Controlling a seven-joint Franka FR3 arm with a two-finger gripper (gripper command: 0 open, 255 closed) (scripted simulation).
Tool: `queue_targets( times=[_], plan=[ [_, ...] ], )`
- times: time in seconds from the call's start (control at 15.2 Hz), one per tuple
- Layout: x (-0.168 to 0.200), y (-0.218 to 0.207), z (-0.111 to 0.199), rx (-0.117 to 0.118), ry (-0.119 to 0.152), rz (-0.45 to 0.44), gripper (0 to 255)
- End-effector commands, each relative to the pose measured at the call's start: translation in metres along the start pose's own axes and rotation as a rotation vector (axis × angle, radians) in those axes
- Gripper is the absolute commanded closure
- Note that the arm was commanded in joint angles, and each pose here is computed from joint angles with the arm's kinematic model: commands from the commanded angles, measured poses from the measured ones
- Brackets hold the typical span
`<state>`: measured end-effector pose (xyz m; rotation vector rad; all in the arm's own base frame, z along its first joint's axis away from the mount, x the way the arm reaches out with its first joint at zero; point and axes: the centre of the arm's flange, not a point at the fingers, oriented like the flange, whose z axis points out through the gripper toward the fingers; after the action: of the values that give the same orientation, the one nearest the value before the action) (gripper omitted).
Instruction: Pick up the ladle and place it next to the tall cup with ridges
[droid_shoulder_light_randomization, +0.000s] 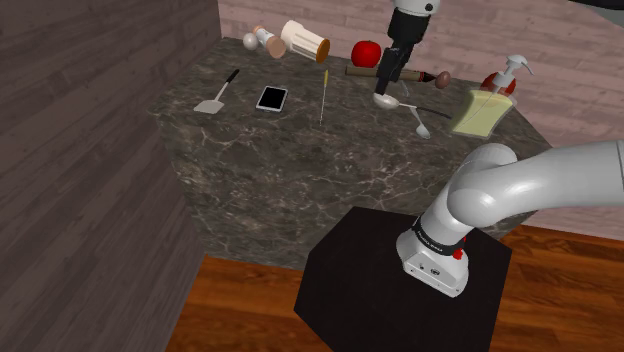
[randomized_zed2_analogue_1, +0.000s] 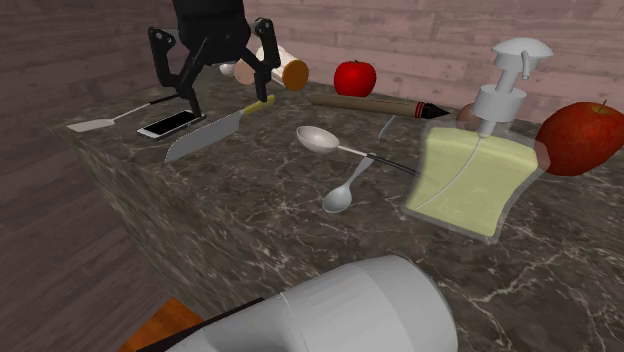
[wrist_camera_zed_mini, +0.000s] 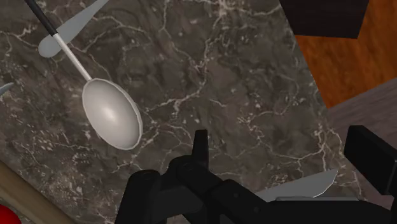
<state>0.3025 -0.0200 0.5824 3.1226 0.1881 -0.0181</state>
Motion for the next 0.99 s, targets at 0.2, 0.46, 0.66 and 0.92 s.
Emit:
queue_targets(
  times=[0.2,0.46,0.66,0.92],
  plan=[
    [-0.019,0.025,0.018,-0.039,0.017,-0.089,0],
    [-0.041,0.062,0.041,-0.092,0.04,-0.207,0],
    [-0.054,0.093,0.057,-0.131,0.057,-0.296,0],
    [-0.066,0.135,0.077,-0.183,0.08,-0.415,0]
  ],
)
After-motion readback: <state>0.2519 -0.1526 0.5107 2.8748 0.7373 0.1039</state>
